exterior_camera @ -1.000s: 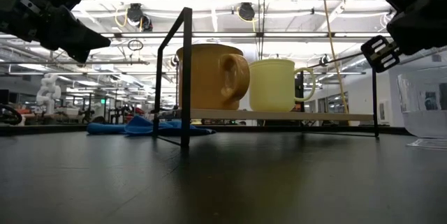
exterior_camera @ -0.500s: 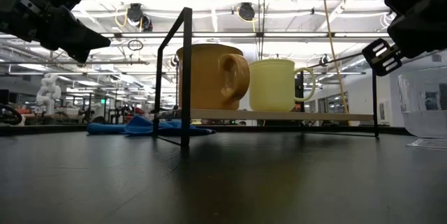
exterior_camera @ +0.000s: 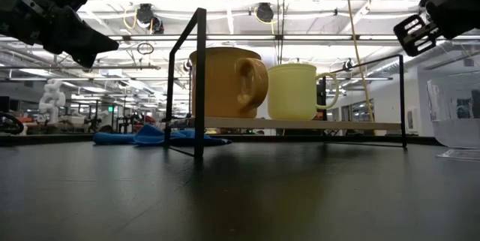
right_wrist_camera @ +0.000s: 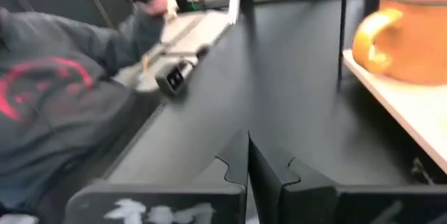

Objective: Stack small to large cups/mugs on shelf
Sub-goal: Put the transparent mug on the shelf

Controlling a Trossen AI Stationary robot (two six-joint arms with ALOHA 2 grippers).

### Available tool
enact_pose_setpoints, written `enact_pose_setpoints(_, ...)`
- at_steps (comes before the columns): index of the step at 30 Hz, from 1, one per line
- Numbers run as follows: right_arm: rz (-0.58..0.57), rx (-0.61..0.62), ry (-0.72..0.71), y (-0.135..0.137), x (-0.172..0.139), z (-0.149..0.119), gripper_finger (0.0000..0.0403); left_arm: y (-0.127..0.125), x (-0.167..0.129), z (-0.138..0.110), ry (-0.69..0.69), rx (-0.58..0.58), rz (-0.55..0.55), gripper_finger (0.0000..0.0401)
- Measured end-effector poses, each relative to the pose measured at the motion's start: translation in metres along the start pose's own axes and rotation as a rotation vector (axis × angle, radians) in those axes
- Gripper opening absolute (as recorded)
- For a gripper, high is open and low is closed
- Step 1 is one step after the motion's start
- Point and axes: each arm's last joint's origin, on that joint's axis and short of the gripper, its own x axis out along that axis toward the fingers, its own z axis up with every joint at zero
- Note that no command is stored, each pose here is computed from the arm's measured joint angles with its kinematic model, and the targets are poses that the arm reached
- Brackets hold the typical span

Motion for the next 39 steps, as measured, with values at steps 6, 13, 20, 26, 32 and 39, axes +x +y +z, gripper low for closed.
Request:
enact_pose_setpoints(6, -0.11, 0.038, 0.13, 0.007, -0.003, 0.005, 0.0, 0.0, 0.0, 0.0, 0.0, -0.001, 0.0, 0.0015)
enact_pose_setpoints(13, -0.151, 0.097, 0.266, 0.018, -0.003, 0.026, 0.0, 0.0, 0.0, 0.0, 0.0, 0.006, 0.0, 0.0015)
enact_pose_setpoints(20, -0.234, 0.174, 0.477, 0.022, 0.004, 0.037, 0.0, 0.0, 0.0, 0.0, 0.0, 0.009, 0.001, 0.0015)
enact_pose_setpoints(26, -0.288, 0.301, 0.523, 0.022, 0.014, 0.041, 0.0, 0.0, 0.0, 0.0, 0.0, 0.009, 0.001, 0.0015)
enact_pose_setpoints(32, -0.317, 0.398, 0.577, 0.021, 0.022, 0.037, 0.0, 0.0, 0.0, 0.0, -0.001, 0.009, 0.009, 0.0015)
enact_pose_setpoints(39, -0.375, 0.446, 0.637, 0.017, 0.022, 0.033, 0.0, 0.0, 0.0, 0.0, -0.001, 0.033, 0.01, 0.0015)
